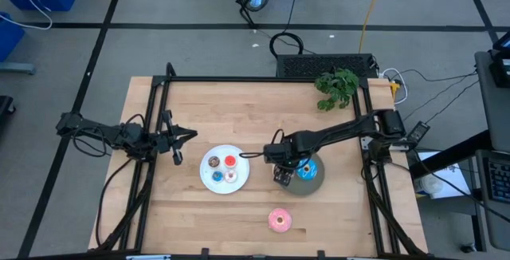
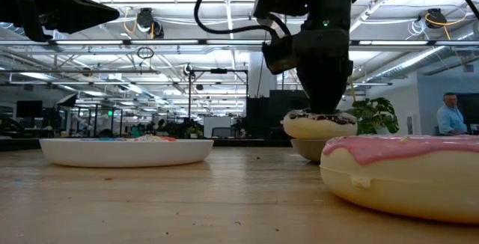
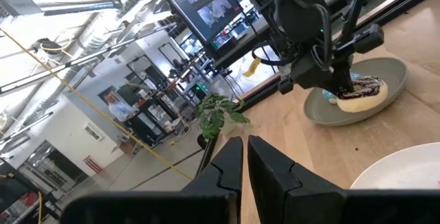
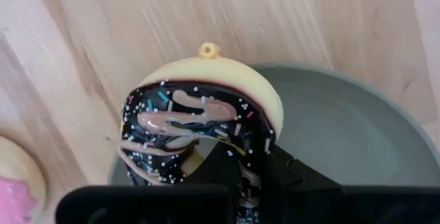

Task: Pick & Place donuts
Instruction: Put the large black and pink donut on the gray plate

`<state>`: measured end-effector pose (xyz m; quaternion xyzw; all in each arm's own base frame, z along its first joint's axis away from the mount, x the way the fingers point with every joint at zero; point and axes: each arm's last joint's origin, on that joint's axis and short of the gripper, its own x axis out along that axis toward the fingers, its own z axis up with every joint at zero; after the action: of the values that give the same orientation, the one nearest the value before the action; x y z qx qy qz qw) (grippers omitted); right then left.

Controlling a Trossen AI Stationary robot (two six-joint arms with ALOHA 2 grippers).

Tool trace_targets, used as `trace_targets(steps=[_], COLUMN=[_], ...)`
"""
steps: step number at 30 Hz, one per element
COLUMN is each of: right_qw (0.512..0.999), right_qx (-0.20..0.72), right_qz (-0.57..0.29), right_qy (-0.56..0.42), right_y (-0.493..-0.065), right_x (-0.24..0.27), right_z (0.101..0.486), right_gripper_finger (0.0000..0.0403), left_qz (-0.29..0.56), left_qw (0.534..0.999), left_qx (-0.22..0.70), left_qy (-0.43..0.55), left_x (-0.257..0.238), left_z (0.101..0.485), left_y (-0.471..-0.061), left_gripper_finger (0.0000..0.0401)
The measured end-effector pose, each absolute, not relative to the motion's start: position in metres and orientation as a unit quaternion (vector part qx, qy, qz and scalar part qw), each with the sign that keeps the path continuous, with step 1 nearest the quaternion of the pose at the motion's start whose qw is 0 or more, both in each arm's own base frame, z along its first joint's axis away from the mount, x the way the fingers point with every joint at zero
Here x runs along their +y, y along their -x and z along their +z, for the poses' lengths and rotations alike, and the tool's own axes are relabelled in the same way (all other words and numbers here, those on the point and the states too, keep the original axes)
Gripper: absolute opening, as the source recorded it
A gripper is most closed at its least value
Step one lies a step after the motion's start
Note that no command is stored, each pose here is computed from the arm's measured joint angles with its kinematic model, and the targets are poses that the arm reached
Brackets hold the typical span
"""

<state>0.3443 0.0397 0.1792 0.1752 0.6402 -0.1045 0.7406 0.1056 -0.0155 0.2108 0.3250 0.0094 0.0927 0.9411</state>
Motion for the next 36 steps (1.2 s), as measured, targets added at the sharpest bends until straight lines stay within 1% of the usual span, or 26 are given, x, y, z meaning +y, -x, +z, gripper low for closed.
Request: trace_targets(steps=[11, 19, 24, 26, 29, 36], right_qw=[0.732, 0.722, 0.715, 0.715, 0.716, 0.725], right_qx=[0.646, 0.654, 0.664, 0.664, 0.664, 0.653], right_qz=[-0.117, -0.122, -0.097, -0.097, -0.096, -0.093], right_qy=[-0.182, -0.188, -0.195, -0.196, -0.194, -0.198], right_y=[-0.338, -0.329, -0.321, -0.320, -0.320, -0.317], right_x=[0.039, 0.038, 0.039, 0.039, 0.039, 0.039], right_z=[0.184, 0.165, 0.151, 0.149, 0.149, 0.161], right_gripper_finger=[0.0013, 0.0013, 0.0018, 0.0028, 0.0054, 0.0148], left_qz=[0.093, 0.092, 0.092, 0.092, 0.092, 0.092], left_qw=[0.941, 0.941, 0.941, 0.941, 0.941, 0.941], left_qx=[0.009, 0.009, 0.009, 0.009, 0.009, 0.009], left_qy=[-0.326, -0.326, -0.326, -0.326, -0.326, -0.326], left_x=[-0.015, -0.015, -0.015, -0.016, -0.015, -0.015], left_z=[0.211, 0.211, 0.211, 0.211, 0.211, 0.211], left_y=[-0.106, -0.106, -0.106, -0.106, -0.106, -0.106], left_gripper_finger=[0.0031, 0.0031, 0.0031, 0.0031, 0.0031, 0.0031])
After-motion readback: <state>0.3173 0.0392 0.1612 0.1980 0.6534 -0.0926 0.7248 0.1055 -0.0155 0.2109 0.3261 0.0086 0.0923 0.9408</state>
